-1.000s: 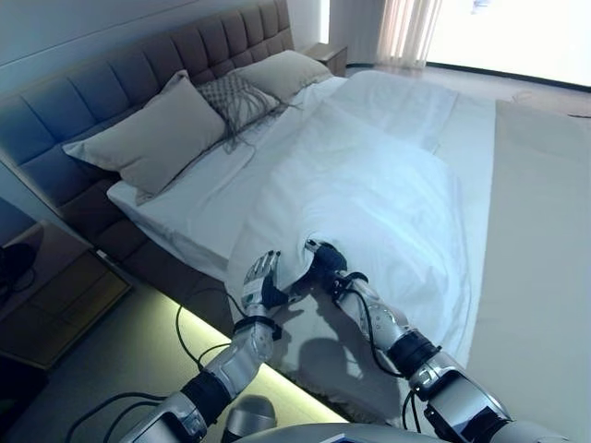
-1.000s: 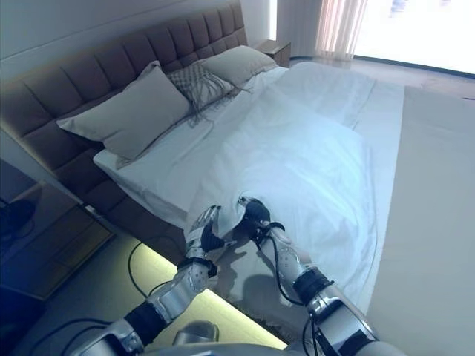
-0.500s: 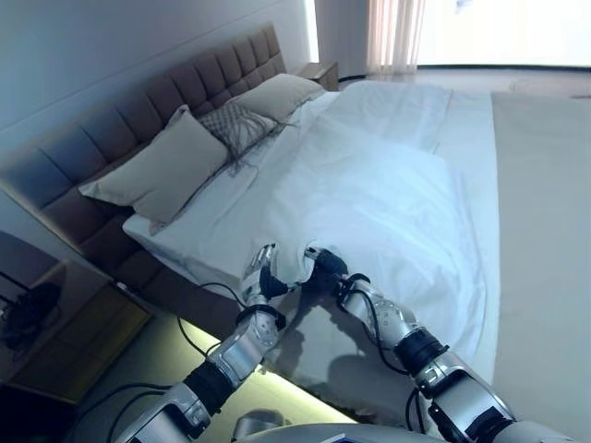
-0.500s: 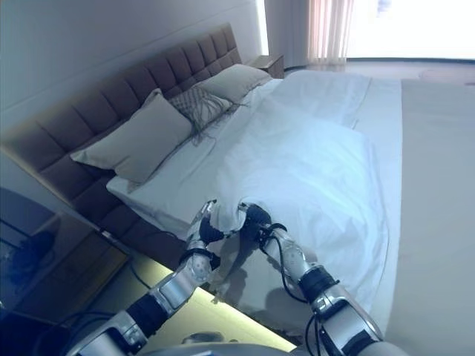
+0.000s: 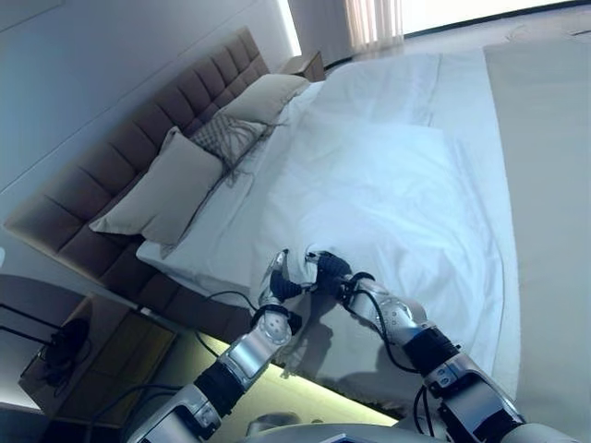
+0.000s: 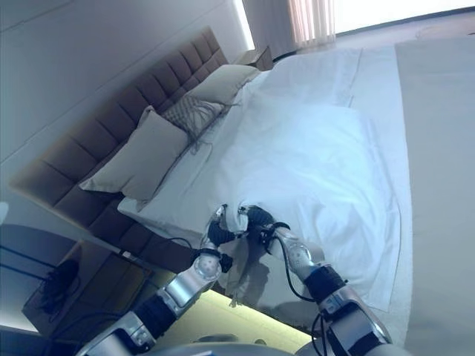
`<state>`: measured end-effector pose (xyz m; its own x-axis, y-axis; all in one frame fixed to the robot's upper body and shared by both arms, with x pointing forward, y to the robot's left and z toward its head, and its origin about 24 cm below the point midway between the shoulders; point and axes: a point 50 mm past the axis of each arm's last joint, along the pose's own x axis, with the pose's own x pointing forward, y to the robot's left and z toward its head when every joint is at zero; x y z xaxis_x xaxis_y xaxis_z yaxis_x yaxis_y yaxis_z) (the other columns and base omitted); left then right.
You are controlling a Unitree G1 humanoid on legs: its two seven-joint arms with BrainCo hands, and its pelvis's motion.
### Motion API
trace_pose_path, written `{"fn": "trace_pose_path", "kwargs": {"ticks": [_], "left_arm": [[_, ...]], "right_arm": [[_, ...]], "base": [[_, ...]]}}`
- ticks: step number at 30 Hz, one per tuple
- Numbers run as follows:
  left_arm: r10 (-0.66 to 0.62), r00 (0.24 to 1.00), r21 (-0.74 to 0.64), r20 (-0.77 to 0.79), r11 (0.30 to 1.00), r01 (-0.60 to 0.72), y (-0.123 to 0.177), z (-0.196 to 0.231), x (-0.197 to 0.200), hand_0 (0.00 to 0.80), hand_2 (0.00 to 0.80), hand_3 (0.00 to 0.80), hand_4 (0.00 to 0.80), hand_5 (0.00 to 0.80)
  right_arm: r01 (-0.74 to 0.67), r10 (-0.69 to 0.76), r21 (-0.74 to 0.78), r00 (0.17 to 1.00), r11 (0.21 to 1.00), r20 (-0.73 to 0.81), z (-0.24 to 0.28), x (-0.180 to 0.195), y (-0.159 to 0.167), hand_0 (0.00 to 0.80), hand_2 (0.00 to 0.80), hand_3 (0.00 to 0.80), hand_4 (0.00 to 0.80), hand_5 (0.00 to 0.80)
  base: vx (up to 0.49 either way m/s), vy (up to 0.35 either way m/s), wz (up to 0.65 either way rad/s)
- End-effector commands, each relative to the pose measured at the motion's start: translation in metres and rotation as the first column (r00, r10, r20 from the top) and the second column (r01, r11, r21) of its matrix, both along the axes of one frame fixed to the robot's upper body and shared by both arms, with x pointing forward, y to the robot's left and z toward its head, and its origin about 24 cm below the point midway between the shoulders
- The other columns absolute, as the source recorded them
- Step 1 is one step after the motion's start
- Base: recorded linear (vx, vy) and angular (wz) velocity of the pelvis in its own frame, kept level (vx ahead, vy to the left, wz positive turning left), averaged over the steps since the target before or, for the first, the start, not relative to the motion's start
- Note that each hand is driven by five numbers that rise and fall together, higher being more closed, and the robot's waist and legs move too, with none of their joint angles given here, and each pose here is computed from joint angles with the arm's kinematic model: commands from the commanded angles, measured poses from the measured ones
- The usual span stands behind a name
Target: Make the bed neatly
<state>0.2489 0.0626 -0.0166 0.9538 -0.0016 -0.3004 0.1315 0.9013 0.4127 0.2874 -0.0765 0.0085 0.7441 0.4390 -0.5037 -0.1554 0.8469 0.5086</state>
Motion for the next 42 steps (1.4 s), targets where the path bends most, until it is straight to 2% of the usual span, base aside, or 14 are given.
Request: {"fn": "trace_pose_path", "kwargs": {"ticks": [1, 8, 21, 22, 23, 24, 33, 42], "left_arm": [[0.011, 0.983, -0.109, 0.184, 0.994, 0.009, -0.009, 0.041, 0.026, 0.8, 0.8, 0.8, 0.8, 0.8], [0.043, 0.983, -0.101, 0.177, 0.995, -0.025, -0.002, 0.038, 0.027, 0.8, 0.8, 0.8, 0.8, 0.8], [0.072, 0.967, 0.024, 0.244, 0.996, -0.08, 0.016, 0.041, 0.033, 0.8, 0.8, 0.8, 0.8, 0.8], [0.075, 0.968, 0.042, 0.238, 0.995, -0.088, 0.018, 0.039, 0.034, 0.8, 0.8, 0.8, 0.8, 0.8], [0.079, 0.969, 0.06, 0.234, 0.994, -0.095, 0.02, 0.038, 0.034, 0.8, 0.8, 0.8, 0.8, 0.8], [0.081, 0.969, 0.074, 0.233, 0.992, -0.101, 0.021, 0.037, 0.034, 0.8, 0.8, 0.8, 0.8, 0.8], [0.124, 0.957, 0.224, 0.261, 0.957, -0.184, 0.041, 0.023, 0.029, 0.8, 0.8, 0.8, 0.8, 0.8], [0.138, 0.949, 0.297, 0.283, 0.928, -0.224, 0.062, 0.016, 0.031, 0.8, 0.8, 0.8, 0.8, 0.8]], "right_arm": [[-0.136, 0.107, 0.167, 0.979, 0.977, 0.174, 0.054, 0.009, 0.047, 0.8, 0.8, 0.8, 0.8, 0.8], [-0.141, 0.116, 0.162, 0.981, 0.977, 0.157, 0.05, 0.006, 0.049, 0.8, 0.8, 0.8, 0.8, 0.8], [-0.126, 0.113, 0.157, 0.99, 0.979, 0.089, 0.033, -0.003, 0.053, 0.8, 0.8, 0.8, 0.8, 0.8], [-0.123, 0.113, 0.146, 0.991, 0.982, 0.076, 0.03, -0.005, 0.053, 0.712, 0.712, 0.712, 0.712, 0.712], [-0.126, 0.118, 0.144, 0.991, 0.981, 0.067, 0.029, -0.006, 0.054, 0.11, 0.11, 0.11, 0.11, 0.11], [-0.131, 0.124, 0.15, 0.991, 0.98, 0.054, 0.027, -0.008, 0.055, 0.0, 0.0, 0.0, 0.0, 0.0], [-0.172, 0.177, 0.282, 0.984, 0.944, 0.01, 0.021, -0.03, 0.064, 0.0, 0.0, 0.0, 0.0, 0.0], [-0.18, 0.19, 0.293, 0.982, 0.939, -0.006, 0.012, -0.037, 0.063, 0.0, 0.0, 0.0, 0.0, 0.0]], "base": [[0.012, 0.037, -0.04], [0.001, 0.005, 0.0], [-0.004, -0.013, 0.0], [-0.029, -0.089, 0.03], [-0.032, -0.092, 0.02], [-0.04, -0.114, 0.03], [-0.027, -0.119, 0.0], [-0.028, -0.059, 0.03]]}}
